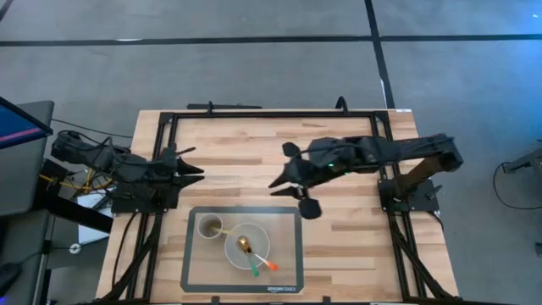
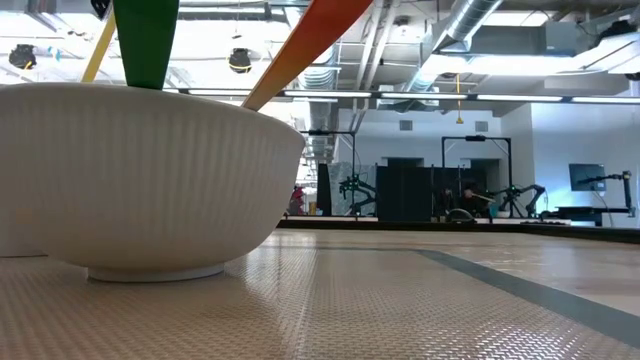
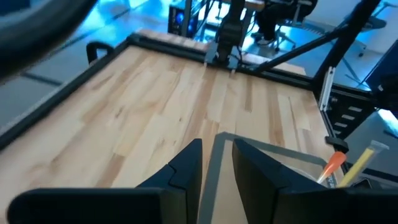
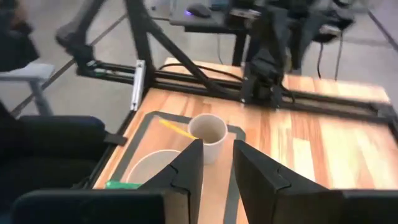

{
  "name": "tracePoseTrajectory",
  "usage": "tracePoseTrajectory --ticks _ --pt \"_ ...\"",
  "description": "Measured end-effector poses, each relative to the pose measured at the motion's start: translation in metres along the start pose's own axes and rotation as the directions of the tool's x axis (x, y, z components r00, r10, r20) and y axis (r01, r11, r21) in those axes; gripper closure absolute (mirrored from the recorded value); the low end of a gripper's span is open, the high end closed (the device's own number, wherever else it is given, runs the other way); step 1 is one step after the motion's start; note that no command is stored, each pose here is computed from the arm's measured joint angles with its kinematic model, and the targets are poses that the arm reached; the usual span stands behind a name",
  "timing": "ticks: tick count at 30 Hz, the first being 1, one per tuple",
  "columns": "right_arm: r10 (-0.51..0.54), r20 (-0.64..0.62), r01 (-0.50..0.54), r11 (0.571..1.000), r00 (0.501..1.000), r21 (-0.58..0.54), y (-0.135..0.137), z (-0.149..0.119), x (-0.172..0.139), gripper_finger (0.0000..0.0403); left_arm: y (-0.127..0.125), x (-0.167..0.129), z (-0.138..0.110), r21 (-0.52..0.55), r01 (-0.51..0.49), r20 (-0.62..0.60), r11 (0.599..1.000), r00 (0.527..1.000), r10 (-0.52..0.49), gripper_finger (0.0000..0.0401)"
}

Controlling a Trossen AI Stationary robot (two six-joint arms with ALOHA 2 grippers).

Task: Pick & Place Utensil
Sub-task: Return to Home Position

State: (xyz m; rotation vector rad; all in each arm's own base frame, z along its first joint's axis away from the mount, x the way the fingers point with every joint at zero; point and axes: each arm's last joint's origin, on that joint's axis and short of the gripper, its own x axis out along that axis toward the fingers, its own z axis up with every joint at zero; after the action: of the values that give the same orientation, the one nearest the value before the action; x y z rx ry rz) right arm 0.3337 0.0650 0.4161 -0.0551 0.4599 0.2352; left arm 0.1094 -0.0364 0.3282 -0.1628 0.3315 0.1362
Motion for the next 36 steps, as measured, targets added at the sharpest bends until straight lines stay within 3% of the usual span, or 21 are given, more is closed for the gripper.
tracePoseTrajectory --ticks 6,12,20,29,36 --pt "0.040 0.060 -0.034 0.994 0.997 -0.100 0.014 0.001 -0.026 0.0321 0.011 -0.020 0.002 -0.002 0.033 0.067 0.999 0.997 -0.033 0.0312" --pt "0.037 0.122 -0.028 0.997 0.992 -0.077 0.013 -0.036 -0.026 0.0321 0.024 -0.032 -0.020 -0.007 0.064 0.087 0.998 0.994 -0.063 0.0312" --pt "-0.020 0.235 0.014 0.999 0.972 0.029 -0.002 -0.095 -0.042 0.0321 0.028 -0.008 -0.073 0.011 0.090 0.161 0.996 0.983 -0.090 0.0312" --pt "-0.084 0.255 0.076 0.996 0.963 0.042 -0.013 -0.138 -0.068 0.0321 0.018 0.017 -0.094 0.173 0.156 0.287 0.972 0.937 -0.201 0.0312" --pt "-0.205 0.370 0.198 0.978 0.906 0.058 -0.034 -0.167 -0.080 0.0321 0.025 0.024 -0.096 0.170 0.099 0.314 0.980 0.937 -0.149 0.0312"
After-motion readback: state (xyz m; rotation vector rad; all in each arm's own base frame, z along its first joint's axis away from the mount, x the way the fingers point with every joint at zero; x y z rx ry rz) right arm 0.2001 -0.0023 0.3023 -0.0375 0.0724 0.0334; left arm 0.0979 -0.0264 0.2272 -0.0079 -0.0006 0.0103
